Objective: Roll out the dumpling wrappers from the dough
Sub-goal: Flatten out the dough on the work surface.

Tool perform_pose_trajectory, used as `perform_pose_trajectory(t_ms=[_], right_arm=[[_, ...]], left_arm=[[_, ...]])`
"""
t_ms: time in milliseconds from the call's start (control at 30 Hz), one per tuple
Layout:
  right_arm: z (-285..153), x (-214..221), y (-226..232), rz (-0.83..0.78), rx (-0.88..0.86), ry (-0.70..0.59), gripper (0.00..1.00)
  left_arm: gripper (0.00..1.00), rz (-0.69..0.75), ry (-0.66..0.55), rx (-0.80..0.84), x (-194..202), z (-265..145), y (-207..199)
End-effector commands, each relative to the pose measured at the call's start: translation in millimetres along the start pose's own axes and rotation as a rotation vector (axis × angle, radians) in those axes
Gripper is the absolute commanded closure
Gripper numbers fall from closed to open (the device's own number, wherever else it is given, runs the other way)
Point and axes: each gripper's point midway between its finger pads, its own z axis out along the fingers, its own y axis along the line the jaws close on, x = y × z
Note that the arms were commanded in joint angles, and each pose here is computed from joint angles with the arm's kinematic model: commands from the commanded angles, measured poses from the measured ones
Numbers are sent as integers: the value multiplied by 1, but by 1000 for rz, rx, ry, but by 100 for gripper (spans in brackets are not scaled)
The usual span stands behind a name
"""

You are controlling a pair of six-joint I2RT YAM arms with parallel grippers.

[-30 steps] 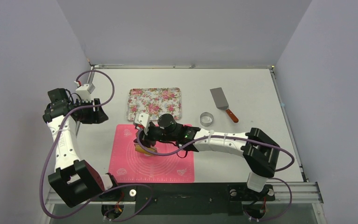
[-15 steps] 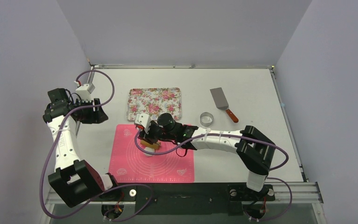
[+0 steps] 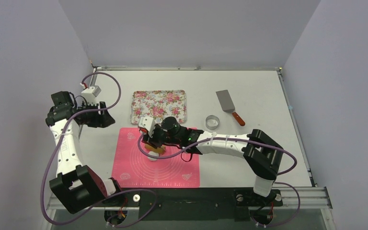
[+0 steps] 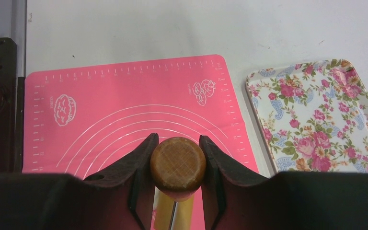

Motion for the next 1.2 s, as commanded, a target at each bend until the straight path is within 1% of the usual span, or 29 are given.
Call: perform_pose_trajectory(t_ms=[0,33,67,100,133,167,200,333,400,500,533,567,600,633,667,700,800,900,967,1167], right_arm=[[-25,-90,-5,53,-52,-233,100],[-27,-98,-2,56,-88,-267,100],[-30,-98,-5,90,-95,-279,100],[-32,-105,-3,86,-118,-313,100],[-35,-107,-4,107,-125,-331,100],[-35,-106,-3,108,-132,-335,100],[-36,-106,-2,110,-134,-340,100],[-37,-107,-1,129,-143,-364,100],[-37,-108,1,134,-155,-373,100],[-36,-104,3,129,-166,-366,100],[-36,-102,3,124,-166,-366,100],[-36,-100,1,125,-162,-362,100],[-36,-100,1,126,-164,-363,100],[-36,-99,0,126,-163,-362,100],[-36,-100,0,121,-164,-364,100],[-37,-102,-1,119,-164,-368,100],[-37,-106,0,111,-167,-377,100],[-37,-108,1,110,-171,-381,100],[-38,-111,2,110,-176,-391,100],[-41,-118,8,114,-189,-421,100]], left_arm=[[48,137,-78,240,-4,-5,-59],[48,180,-85,285,-1,-2,-68],[48,203,-118,355,1,-5,-82],[48,255,-144,389,1,-5,-88],[48,301,-191,448,4,-7,-99],[48,325,-214,470,5,-7,-103],[48,387,-263,511,8,-8,-111],[46,549,-378,595,23,-10,-128],[43,603,-412,617,29,-9,-133],[41,675,-415,643,41,-6,-136],[41,740,-406,660,52,-7,-140],[40,707,-347,699,69,-9,-146],[40,841,-373,718,73,-8,-150],[39,784,-321,777,89,-14,-158],[38,854,-349,795,89,-13,-160],[37,820,-346,819,90,-12,-163],[34,810,-354,857,93,-9,-167],[34,793,-414,866,87,-11,-174],[34,762,-430,865,81,-10,-174],[34,713,-432,876,79,-1,-169]])
